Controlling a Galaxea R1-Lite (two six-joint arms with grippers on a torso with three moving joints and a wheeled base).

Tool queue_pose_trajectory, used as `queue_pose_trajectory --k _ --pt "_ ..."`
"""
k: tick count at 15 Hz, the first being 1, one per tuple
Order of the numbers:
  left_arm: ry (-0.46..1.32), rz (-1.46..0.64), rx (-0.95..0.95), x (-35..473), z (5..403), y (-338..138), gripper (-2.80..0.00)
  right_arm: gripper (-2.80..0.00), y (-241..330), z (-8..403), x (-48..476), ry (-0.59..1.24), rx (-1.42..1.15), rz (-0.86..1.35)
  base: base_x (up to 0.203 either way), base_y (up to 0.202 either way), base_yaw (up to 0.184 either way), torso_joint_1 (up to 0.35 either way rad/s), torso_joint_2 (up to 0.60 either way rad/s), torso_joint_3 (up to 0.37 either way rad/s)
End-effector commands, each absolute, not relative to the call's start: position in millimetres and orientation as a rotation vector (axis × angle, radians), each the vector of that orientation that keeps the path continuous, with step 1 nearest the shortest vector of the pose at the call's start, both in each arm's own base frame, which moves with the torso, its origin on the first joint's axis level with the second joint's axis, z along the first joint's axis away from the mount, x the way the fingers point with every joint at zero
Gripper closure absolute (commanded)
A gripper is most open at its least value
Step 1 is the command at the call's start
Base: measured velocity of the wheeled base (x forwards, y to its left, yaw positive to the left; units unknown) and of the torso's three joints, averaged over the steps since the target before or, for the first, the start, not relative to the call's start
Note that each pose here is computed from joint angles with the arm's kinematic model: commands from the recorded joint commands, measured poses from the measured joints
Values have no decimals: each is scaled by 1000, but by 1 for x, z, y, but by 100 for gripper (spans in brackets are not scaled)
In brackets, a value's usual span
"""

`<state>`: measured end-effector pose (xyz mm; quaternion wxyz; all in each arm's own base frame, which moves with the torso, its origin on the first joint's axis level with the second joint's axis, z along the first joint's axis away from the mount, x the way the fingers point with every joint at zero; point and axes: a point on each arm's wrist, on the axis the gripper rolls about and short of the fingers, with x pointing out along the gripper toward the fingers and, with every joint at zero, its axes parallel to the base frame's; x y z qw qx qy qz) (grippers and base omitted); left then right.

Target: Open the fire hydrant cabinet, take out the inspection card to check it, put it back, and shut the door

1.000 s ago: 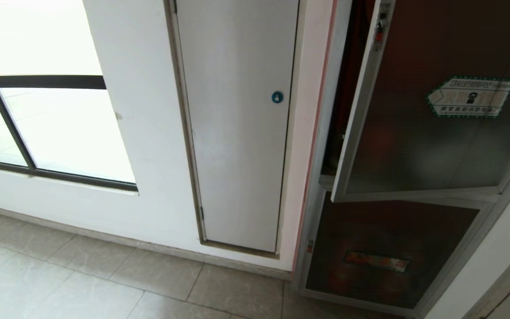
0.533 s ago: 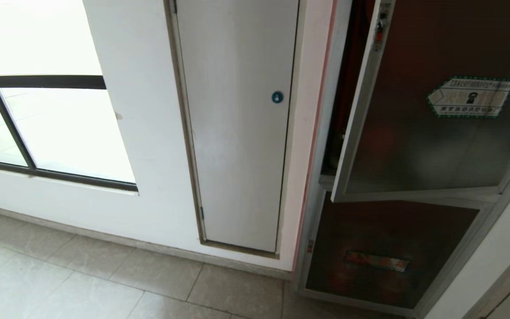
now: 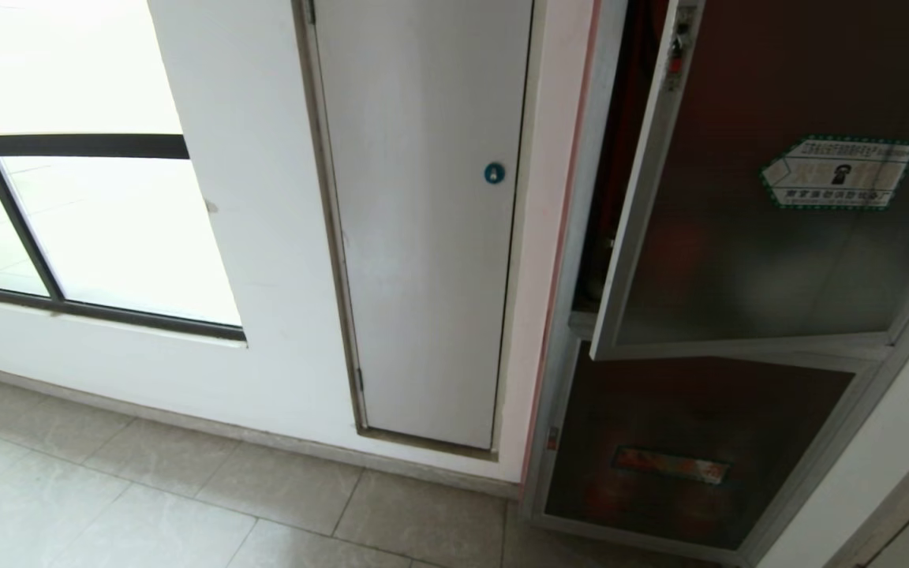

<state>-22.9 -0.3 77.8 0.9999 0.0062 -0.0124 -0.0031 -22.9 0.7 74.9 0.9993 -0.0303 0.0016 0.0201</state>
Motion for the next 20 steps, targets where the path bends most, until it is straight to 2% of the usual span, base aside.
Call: queue_pose_trajectory --k 1,4,20 --pt "-16 -6 12 -22 76 0 0 0 1 75 -23 2 -61 41 0 0 0 0 0 0" --pt "-17 -6 12 -22 76 0 0 0 1 75 -23 2 -61 41 43 0 0 -4 -3 1" --pt "-17 -6 12 -22 76 0 0 0 1 75 -23 2 -61 41 196 0 0 5 1 2"
